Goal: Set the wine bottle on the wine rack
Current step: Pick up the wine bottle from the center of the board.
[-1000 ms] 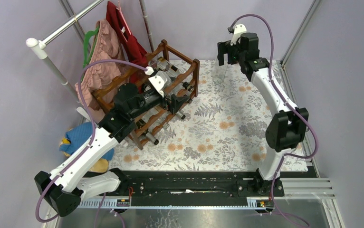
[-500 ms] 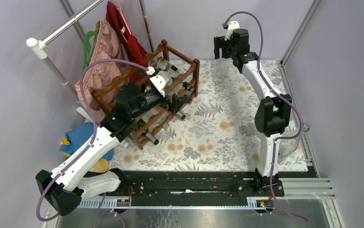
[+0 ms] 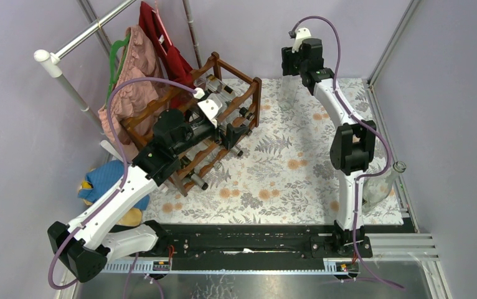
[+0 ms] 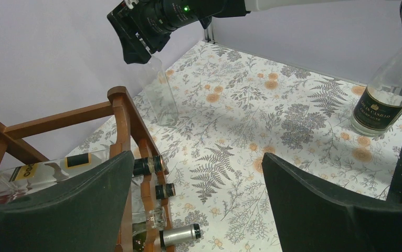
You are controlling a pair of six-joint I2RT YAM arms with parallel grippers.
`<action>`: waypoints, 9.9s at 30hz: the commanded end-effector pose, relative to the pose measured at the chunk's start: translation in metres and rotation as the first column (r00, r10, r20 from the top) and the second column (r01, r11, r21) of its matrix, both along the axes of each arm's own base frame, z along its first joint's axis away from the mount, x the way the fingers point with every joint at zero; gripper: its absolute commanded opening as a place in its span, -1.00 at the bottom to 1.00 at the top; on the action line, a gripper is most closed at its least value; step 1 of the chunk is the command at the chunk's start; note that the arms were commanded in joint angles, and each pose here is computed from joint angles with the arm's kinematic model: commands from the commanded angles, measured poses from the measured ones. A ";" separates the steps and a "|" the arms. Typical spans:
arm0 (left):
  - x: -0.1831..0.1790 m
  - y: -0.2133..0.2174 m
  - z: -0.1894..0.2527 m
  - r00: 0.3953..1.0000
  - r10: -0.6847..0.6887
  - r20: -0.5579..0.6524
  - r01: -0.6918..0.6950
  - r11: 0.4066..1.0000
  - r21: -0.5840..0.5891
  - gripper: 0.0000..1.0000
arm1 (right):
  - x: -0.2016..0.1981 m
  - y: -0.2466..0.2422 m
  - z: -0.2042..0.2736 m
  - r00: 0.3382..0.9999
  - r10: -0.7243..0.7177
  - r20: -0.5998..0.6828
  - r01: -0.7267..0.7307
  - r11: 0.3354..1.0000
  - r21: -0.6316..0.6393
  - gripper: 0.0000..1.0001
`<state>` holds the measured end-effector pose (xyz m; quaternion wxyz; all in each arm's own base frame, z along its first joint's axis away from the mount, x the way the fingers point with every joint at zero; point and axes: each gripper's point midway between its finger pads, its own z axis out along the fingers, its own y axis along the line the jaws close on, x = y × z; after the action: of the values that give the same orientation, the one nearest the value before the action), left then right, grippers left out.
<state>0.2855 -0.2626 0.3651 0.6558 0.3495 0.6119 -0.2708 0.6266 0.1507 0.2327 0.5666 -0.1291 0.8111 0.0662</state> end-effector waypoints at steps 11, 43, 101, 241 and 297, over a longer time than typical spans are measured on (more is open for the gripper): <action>-0.001 -0.003 0.009 0.996 -0.035 0.081 0.036 0.999 -0.003 0.98 | -0.019 -0.003 0.067 0.990 0.051 0.131 -0.047 0.998 -0.030 -0.98; -0.106 -0.076 -0.070 0.981 -0.016 -0.193 0.025 0.999 0.044 0.97 | -0.363 0.046 0.039 0.778 0.628 -0.006 -0.555 0.693 0.461 -1.00; -0.076 -0.095 -0.249 0.970 0.001 -0.242 0.095 0.918 0.384 -1.00 | -0.366 0.064 -0.002 0.706 0.702 -0.094 -0.485 0.576 0.658 0.58; -0.128 -0.011 -0.252 0.921 -0.210 -0.328 0.386 0.606 0.695 0.70 | -0.498 0.098 -0.097 -0.046 0.848 -0.528 -0.675 0.363 0.642 -1.00; -0.138 -0.034 -0.085 0.946 -0.292 -0.143 0.323 0.891 0.319 0.97 | -0.472 0.069 -0.052 0.169 0.925 -0.340 -0.564 0.374 0.736 -1.00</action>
<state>0.1389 -0.2961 0.2494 0.4630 0.5643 0.6260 -0.2744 0.1560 0.2100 0.1361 0.0456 -0.3460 0.7780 0.5225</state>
